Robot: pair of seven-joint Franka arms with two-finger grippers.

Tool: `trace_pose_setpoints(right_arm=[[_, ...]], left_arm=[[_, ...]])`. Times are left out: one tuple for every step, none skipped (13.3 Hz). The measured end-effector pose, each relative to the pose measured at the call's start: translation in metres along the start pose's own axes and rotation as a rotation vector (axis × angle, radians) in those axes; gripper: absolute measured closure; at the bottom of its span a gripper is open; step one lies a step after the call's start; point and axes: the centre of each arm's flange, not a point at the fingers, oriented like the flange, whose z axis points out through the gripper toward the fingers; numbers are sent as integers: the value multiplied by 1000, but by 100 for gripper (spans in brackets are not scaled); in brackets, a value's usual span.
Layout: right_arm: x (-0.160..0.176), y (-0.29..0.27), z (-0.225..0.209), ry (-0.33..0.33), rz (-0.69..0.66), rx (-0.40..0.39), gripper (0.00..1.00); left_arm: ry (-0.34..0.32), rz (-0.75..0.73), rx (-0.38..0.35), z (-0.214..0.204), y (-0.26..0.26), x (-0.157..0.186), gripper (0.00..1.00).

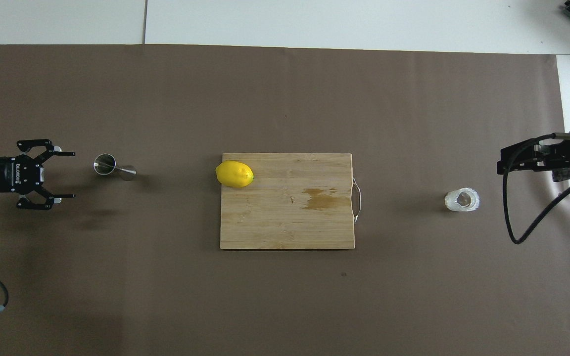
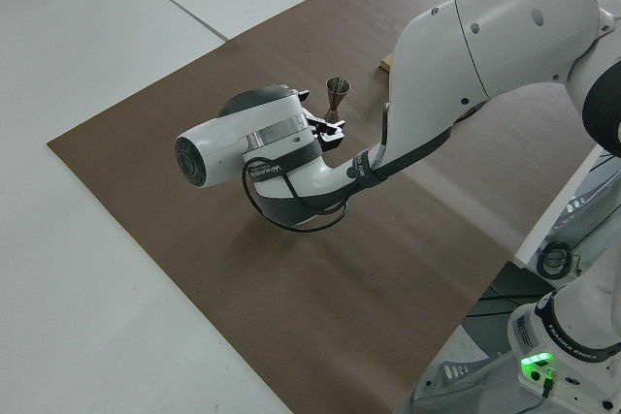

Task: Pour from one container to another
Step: 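Reach the open left gripper toward the small steel cup, then close the left gripper around the steel cup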

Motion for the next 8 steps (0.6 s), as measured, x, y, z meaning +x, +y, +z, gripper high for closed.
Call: trace_pose_setpoints(right_arm=[[0, 0, 0, 0, 0, 0, 0], [0, 0, 0, 0, 0, 0, 0], [0, 0, 0, 0, 0, 0, 0], [0, 0, 0, 0, 0, 0, 0], [0, 0, 0, 0, 0, 0, 0], [0, 0, 0, 0, 0, 0, 0], [0, 0, 0, 0, 0, 0, 0], [0, 0, 0, 0, 0, 0, 0]], left_arm=[[-14, -16, -4, 9, 3, 2, 0], [-27, -32, -6, 19, 7, 2, 0], [-36, -48, -5, 30, 12, 3, 0], [-38, -57, -6, 40, 15, 3, 0], [-40, -67, -3, 47, 17, 3, 0], [-41, -79, -1, 50, 18, 4, 0], [-41, -90, -1, 50, 18, 5, 0], [-41, -96, -2, 49, 18, 5, 0]])
